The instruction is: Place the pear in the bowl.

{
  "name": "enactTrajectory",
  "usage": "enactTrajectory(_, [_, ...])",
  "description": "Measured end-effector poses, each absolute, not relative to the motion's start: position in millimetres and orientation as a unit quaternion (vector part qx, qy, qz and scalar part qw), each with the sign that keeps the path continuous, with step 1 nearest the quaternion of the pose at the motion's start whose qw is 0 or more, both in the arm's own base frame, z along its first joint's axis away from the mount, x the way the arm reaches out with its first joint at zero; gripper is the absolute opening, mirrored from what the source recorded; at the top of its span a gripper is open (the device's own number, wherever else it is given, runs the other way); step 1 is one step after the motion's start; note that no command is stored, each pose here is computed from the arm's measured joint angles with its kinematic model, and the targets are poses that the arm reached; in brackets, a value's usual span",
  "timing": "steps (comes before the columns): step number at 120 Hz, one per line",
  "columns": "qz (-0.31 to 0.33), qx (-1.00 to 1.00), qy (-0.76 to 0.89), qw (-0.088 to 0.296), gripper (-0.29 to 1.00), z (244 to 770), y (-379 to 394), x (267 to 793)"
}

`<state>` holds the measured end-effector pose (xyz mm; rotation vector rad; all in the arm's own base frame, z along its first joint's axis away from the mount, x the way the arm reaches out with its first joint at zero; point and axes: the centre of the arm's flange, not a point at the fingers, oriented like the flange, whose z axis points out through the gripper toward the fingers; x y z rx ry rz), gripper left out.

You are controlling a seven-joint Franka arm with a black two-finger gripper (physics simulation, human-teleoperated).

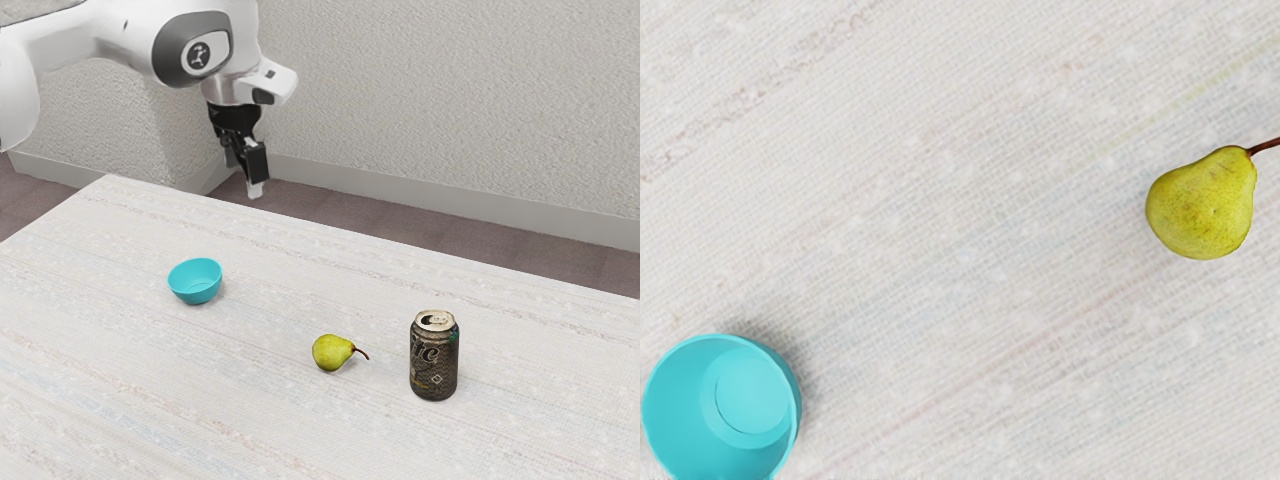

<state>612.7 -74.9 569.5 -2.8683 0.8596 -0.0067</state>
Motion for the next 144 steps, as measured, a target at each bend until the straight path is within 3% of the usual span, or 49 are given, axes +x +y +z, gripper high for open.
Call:
enactTrajectory(25, [0.034, -0.939, 0.337, 0.062, 0.7, 524, -103, 622])
enactTrajectory(37, [0.054, -0.919, 0.387, 0.056, 0.7, 499, -157, 613])
enactTrajectory(65, [0.094, -0.91, 0.404, -0.007, 0.7, 437, -180, 599])
enactTrajectory(92, [0.133, -0.913, 0.383, -0.053, 0.7, 342, -156, 616])
enactTrajectory(111, [0.113, -0.91, 0.393, -0.065, 0.7, 301, -159, 634])
enactTrajectory(144, [0.034, -0.911, 0.406, -0.064, 0.7, 291, -165, 624])
